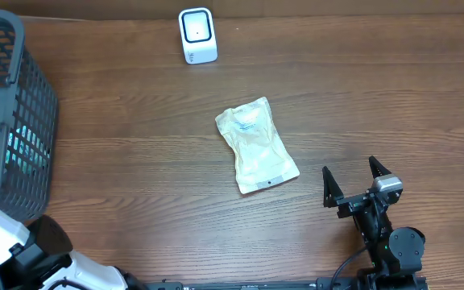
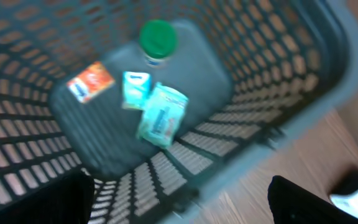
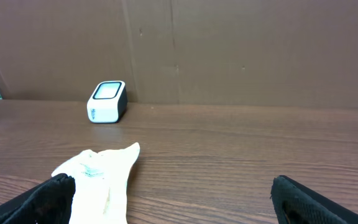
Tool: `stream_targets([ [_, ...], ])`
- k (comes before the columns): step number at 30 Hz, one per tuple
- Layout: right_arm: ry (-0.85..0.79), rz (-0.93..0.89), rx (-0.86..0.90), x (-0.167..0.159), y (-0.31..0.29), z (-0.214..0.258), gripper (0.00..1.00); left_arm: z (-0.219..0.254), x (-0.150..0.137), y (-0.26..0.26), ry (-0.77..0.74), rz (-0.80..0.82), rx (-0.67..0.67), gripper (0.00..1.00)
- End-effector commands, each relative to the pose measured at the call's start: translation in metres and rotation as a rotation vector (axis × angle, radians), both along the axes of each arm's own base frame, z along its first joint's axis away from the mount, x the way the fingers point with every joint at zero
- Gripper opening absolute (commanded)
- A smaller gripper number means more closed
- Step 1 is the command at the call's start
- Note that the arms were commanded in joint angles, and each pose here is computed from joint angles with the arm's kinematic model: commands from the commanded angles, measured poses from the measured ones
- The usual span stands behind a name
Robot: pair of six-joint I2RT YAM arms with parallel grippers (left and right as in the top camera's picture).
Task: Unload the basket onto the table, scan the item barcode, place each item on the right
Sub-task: 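Move the left gripper back into the basket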
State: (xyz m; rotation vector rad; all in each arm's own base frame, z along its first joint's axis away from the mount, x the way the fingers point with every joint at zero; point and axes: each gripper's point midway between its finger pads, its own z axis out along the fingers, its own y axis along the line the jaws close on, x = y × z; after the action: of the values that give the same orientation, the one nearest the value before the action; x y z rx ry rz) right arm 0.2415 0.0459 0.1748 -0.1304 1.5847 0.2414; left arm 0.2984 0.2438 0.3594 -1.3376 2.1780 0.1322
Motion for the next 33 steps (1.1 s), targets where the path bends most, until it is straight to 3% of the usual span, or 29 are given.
stream_targets([
  [1,-0.003,0.004,0.004,0.0,0.001,-0.002,1.0,-0.011,-0.013,0.018,0.024,0.052,-0.013,0.92],
  [9,-0.003,0.004,0.003,0.0,0.001,-0.002,1.0,-0.081,-0.026,0.05,0.193,0.021,-0.079,0.78],
  [18,-0.003,0.004,0.004,0.0,0.001,-0.002,1.0,-0.16,0.0,0.06,0.25,-0.149,-0.09,0.77],
  [25,-0.003,0.004,0.003,0.0,0.001,-0.002,1.0,-0.222,0.006,0.06,0.292,-0.163,-0.158,0.68],
  [33,-0.003,0.004,0.004,0.0,0.001,-0.002,1.0,-0.283,0.012,0.056,0.342,-0.183,-0.271,0.66],
])
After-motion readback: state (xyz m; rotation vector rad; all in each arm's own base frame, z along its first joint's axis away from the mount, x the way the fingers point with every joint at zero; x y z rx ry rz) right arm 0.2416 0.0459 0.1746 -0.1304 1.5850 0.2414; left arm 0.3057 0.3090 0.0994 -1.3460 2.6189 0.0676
